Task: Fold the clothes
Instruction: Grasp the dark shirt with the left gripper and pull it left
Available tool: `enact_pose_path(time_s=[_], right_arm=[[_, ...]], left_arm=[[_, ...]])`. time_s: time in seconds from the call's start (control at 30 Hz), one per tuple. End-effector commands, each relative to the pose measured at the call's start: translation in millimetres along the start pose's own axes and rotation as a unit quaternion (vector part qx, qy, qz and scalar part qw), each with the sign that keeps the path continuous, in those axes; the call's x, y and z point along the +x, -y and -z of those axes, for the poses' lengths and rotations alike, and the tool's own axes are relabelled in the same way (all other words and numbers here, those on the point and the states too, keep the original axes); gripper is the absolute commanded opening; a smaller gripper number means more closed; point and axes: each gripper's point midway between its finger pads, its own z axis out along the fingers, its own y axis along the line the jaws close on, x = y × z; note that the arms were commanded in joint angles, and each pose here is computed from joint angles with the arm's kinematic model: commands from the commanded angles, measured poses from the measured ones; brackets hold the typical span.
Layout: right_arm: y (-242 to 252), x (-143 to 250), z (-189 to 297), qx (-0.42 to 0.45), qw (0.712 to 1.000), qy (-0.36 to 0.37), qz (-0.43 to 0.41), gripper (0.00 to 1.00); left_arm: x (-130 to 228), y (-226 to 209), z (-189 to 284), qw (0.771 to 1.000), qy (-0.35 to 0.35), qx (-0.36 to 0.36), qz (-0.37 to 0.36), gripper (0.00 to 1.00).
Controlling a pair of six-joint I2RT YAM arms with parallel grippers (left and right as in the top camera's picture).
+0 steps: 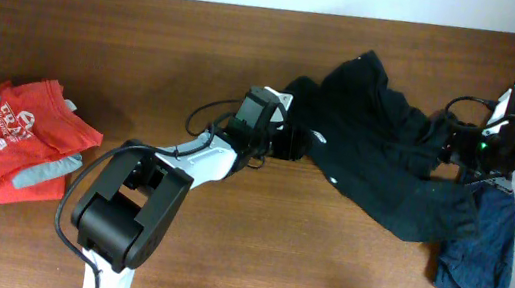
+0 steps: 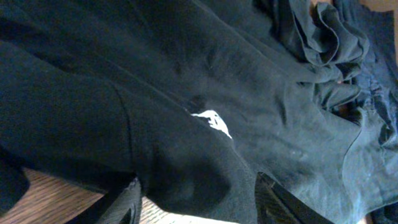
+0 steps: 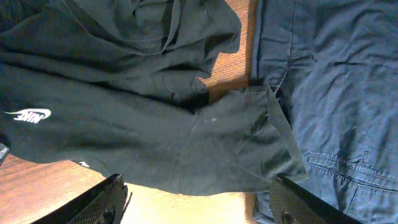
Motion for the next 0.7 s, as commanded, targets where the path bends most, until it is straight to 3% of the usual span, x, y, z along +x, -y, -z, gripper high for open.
enact_pose_path(time_s=[0.0, 0.03, 0.2, 0.37, 0.47, 0.6, 0.67], right_arm=[[1, -2, 2, -0.001, 1.000, 0.003, 0.000, 0.78], [1, -2, 2, -0.001, 1.000, 0.003, 0.000, 0.78], [1, -2, 2, -0.001, 1.000, 0.003, 0.000, 0.78], [1, -2, 2, -0.001, 1.000, 0.005, 0.000, 0.78], [2, -3, 2, 0.003, 1.000, 0.005, 0.004, 0.78], [2, -4, 2, 0.002, 1.000, 0.009, 0.003, 0.79], [1, -6, 2, 0.002, 1.000, 0.011, 0.003, 0.79]], left_arm=[[0, -3, -5, 1.000, -0.004, -0.006, -0.003, 0.44], [0, -3, -5, 1.000, -0.004, -0.008, -0.005, 0.30], [-5, -10, -4, 1.000, 0.008, -0.028, -0.008, 0.01], [-25, -14, 2, 0.999, 0.019, -0.034, -0.022, 0.01], [-47, -35, 28, 0.995, 0.008, -0.096, -0.040, 0.00], [-93, -77, 115, 0.968, 0.047, -0.242, -0.055, 0.00], [-112, -90, 159, 0.958, 0.079, -0.274, -0.036, 0.00]])
